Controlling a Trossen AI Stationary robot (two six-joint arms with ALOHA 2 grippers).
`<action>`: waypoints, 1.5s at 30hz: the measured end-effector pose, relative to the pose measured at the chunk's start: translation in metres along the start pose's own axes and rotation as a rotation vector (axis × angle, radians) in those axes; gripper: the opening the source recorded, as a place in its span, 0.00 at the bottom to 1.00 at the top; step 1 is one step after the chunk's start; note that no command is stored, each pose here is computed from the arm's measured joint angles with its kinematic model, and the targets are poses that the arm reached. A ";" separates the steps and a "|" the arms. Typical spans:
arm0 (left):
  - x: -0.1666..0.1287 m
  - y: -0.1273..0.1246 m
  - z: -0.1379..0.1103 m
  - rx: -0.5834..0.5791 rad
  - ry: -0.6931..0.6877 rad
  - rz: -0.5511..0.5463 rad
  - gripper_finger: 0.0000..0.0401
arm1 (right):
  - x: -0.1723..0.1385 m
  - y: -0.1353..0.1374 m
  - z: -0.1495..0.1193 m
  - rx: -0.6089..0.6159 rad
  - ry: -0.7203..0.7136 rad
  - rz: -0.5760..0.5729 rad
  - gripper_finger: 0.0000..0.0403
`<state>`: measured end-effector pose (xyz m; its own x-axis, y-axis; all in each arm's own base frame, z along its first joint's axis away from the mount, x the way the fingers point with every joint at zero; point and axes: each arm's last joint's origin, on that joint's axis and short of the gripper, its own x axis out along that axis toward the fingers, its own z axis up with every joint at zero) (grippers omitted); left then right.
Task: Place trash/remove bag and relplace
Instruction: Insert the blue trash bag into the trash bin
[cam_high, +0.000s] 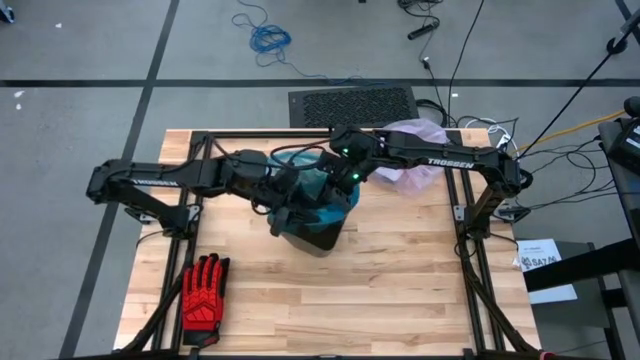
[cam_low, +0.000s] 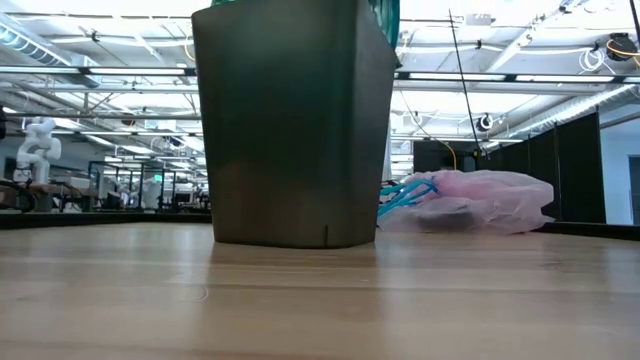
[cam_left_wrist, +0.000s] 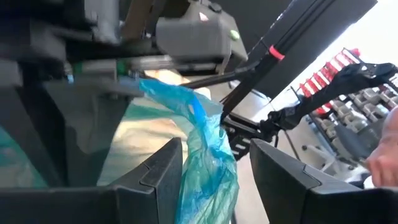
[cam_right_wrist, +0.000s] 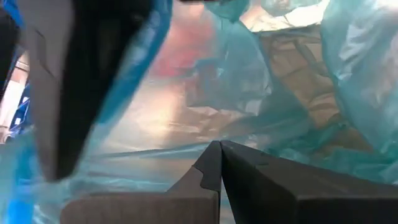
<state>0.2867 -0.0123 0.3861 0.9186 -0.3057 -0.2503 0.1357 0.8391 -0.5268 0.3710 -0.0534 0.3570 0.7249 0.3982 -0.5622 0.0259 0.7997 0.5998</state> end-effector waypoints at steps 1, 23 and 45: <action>-0.002 -0.001 0.001 0.011 -0.007 -0.001 0.46 | -0.001 0.001 0.000 -0.002 -0.003 0.001 0.00; -0.051 -0.014 0.006 0.070 -0.093 0.128 0.46 | -0.003 0.019 -0.001 -0.056 -0.036 0.044 0.00; -0.022 0.040 -0.001 -0.109 0.152 0.112 0.02 | -0.011 0.049 -0.023 -0.224 -0.001 -0.109 0.00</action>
<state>0.2713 0.0279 0.3699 0.8583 -0.2845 -0.4271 -0.0126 0.8203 -0.5718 0.3480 -0.0077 0.3796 0.7267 0.3042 -0.6159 -0.0495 0.9175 0.3947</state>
